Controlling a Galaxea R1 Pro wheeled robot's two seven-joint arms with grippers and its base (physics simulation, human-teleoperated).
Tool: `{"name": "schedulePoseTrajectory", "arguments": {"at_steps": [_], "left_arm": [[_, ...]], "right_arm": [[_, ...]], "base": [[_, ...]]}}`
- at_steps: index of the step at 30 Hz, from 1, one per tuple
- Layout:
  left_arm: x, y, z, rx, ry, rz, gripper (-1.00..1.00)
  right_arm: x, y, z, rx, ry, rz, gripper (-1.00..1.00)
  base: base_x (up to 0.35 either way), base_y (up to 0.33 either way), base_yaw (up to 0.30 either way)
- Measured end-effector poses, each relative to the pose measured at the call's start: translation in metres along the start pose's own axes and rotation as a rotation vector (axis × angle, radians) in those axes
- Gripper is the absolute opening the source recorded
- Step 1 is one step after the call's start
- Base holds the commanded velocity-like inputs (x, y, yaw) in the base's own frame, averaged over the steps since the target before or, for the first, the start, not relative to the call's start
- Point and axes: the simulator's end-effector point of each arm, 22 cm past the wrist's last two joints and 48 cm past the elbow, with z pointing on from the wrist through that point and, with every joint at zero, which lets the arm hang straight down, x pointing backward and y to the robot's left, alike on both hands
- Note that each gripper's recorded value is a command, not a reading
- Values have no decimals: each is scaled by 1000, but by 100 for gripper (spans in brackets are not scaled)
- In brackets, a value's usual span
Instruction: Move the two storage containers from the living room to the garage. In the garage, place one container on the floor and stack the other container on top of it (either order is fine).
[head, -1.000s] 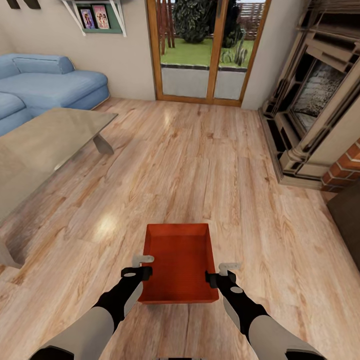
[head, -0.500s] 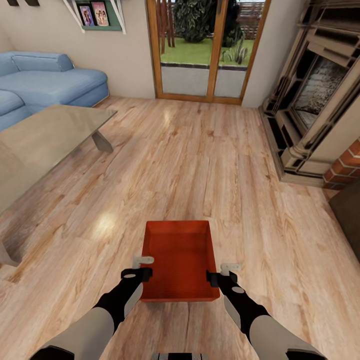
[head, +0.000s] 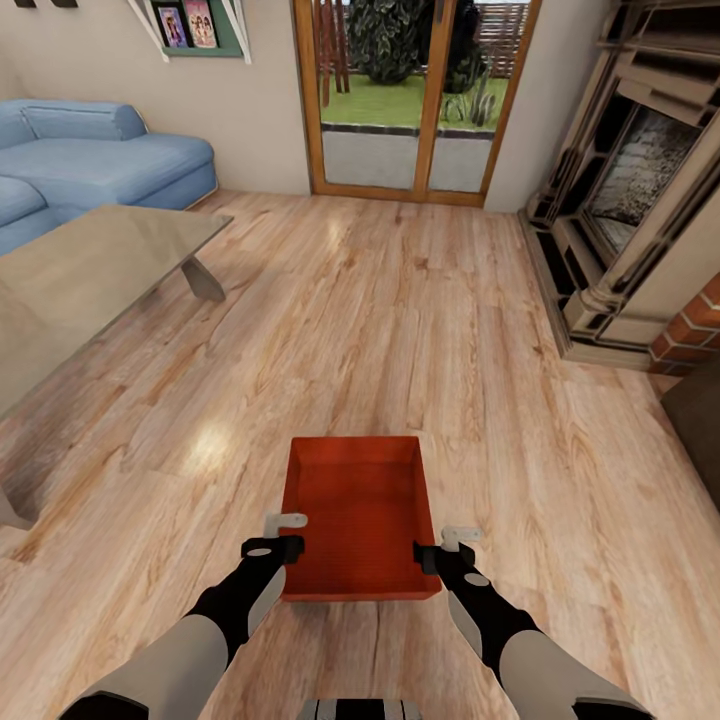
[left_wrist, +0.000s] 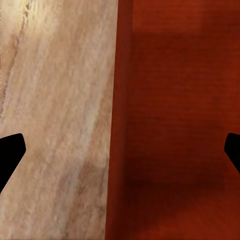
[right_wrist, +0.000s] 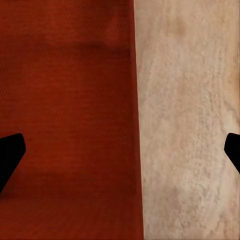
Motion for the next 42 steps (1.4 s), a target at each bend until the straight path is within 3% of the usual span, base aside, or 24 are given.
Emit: {"name": "schedulePoseTrajectory", "arguments": {"at_steps": [23, 42], "left_arm": [[31, 4, 41, -8, -1, 2, 100], [42, 2, 54, -8, 4, 3, 100]], "right_arm": [[36, -4, 36, -1, -2, -10, 100], [47, -7, 47, 1, -5, -17, 100]], "base": [[0, 0, 0], [0, 0, 0]]}}
